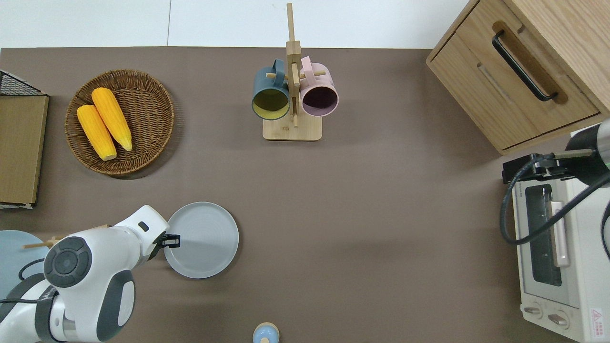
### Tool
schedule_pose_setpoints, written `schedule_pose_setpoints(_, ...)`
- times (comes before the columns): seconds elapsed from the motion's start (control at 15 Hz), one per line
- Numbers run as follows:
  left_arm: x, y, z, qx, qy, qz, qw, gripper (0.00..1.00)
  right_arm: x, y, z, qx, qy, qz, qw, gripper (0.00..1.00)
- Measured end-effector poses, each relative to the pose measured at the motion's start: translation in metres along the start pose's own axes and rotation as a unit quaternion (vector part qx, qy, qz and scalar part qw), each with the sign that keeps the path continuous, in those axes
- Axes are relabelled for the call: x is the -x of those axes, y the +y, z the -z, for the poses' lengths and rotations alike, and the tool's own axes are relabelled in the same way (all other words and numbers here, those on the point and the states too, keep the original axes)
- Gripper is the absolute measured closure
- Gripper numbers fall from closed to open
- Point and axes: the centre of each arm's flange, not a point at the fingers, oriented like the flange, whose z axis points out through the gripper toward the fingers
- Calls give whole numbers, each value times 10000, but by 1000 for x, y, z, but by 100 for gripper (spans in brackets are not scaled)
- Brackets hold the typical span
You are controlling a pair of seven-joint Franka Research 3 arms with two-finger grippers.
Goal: Pick gray plate from table and place it on lower plate rack with left arm
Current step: 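Lift the gray plate with the left gripper and tilt it upright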
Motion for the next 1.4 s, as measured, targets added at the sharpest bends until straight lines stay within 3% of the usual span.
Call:
schedule_pose_setpoints(0.87,-21,4,119,-19,-514,-20,9987,99,0,0,0,0,0,0,10000,1)
schedule_pose_setpoints(1.4,-24,-3,173,2,-621,10,9981,99,0,0,0,0,0,0,10000,1)
